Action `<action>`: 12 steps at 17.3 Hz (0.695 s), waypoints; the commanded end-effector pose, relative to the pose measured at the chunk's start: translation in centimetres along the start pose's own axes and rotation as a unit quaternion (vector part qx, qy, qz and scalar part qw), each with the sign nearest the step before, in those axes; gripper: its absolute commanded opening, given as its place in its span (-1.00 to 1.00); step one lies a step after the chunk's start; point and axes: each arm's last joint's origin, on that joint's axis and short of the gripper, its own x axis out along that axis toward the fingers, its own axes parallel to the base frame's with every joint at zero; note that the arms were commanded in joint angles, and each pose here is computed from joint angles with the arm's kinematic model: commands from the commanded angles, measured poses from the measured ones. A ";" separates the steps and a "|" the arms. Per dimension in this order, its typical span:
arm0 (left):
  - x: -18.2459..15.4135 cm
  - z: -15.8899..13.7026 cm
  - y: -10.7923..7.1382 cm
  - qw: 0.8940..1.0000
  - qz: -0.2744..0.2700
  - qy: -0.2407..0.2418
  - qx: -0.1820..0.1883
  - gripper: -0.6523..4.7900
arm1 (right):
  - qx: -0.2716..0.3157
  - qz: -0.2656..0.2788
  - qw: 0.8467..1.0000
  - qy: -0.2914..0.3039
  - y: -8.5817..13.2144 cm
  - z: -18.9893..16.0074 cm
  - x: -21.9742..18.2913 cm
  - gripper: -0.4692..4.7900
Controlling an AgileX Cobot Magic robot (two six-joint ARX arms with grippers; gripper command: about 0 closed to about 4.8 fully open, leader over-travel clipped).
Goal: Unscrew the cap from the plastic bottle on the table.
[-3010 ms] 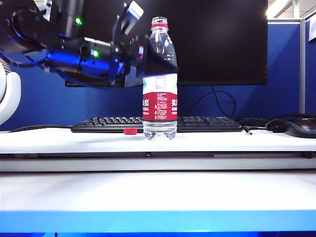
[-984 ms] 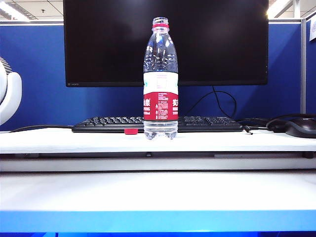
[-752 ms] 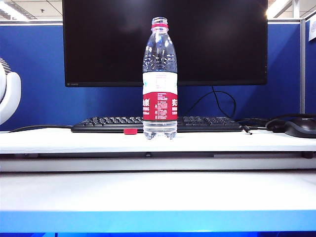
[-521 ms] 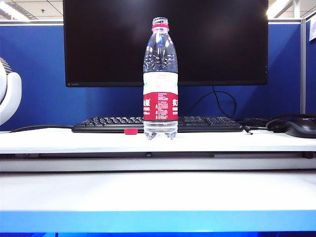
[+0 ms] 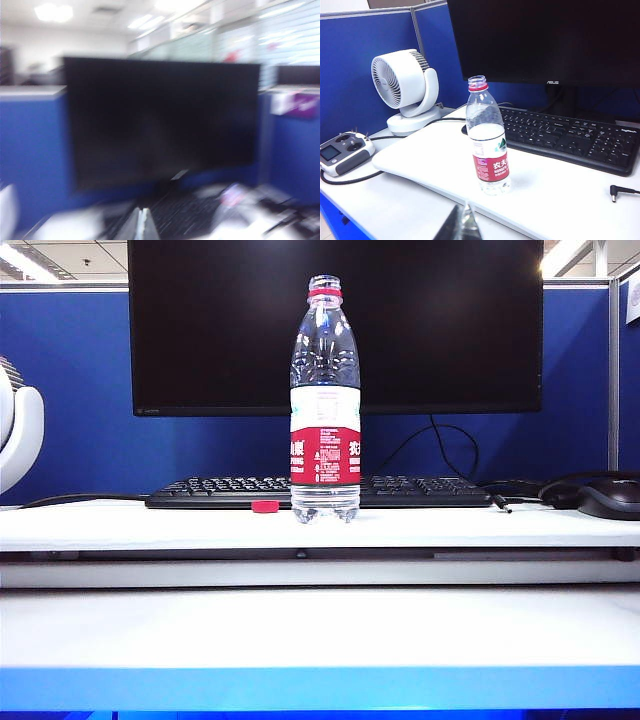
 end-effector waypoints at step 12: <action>-3.3 -5.5 0.6 0.975 0.137 0.164 -0.055 -0.77 | -0.002 0.002 1.000 -0.007 0.1 0.2 -0.1 -0.84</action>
